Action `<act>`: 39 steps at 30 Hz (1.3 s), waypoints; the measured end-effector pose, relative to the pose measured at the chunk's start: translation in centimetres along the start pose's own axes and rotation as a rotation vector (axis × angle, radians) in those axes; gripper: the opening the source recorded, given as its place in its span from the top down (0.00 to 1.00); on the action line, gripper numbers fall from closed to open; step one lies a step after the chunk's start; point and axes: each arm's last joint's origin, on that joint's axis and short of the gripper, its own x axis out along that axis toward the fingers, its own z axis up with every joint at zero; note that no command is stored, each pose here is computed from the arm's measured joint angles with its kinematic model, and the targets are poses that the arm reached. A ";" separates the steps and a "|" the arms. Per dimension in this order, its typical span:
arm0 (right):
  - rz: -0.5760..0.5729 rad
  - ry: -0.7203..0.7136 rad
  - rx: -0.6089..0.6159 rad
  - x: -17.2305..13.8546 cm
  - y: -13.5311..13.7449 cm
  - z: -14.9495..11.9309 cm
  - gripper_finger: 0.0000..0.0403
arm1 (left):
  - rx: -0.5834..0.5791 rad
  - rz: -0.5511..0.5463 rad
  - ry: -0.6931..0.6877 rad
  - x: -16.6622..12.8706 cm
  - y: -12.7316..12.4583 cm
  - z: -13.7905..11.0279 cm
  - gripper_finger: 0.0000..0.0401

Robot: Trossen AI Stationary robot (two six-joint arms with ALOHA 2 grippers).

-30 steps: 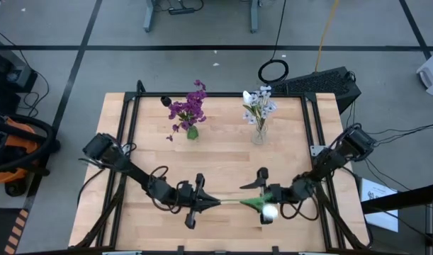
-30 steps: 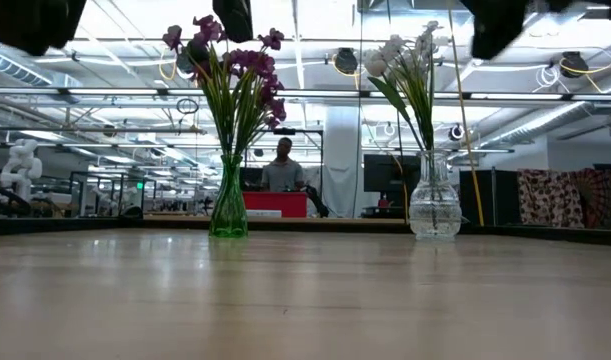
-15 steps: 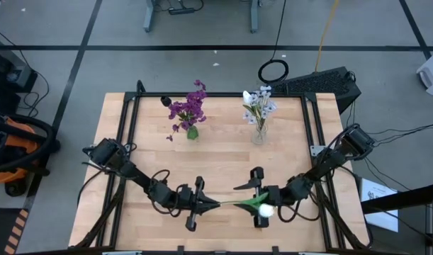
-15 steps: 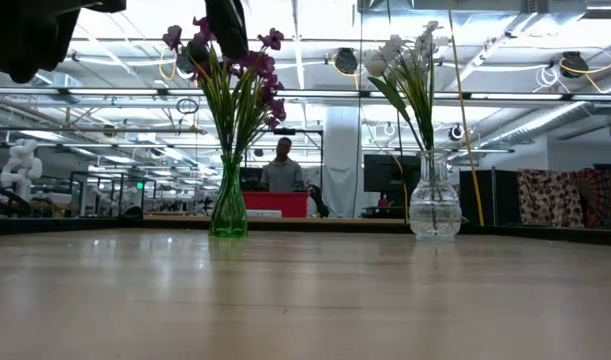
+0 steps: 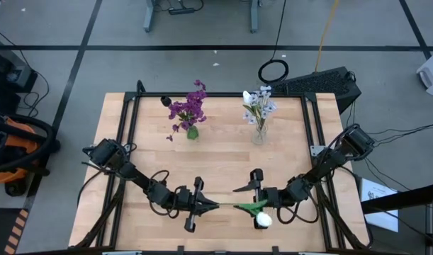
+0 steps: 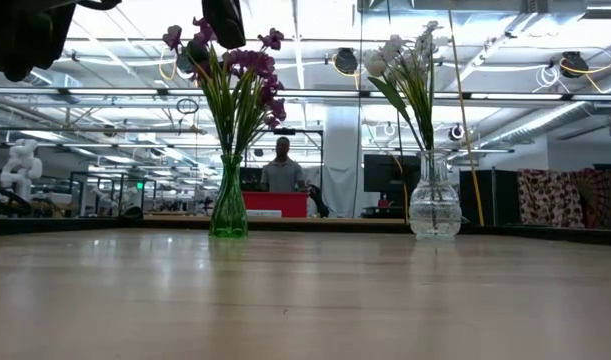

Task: Sort flowers into vase by color
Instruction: Put the white flower into the transparent vase

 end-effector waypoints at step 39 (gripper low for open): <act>-0.101 0.024 -0.012 -0.4 0.3 0.1 0.99 | 0.017 0.068 0.053 -0.1 0.0 -0.6 0.67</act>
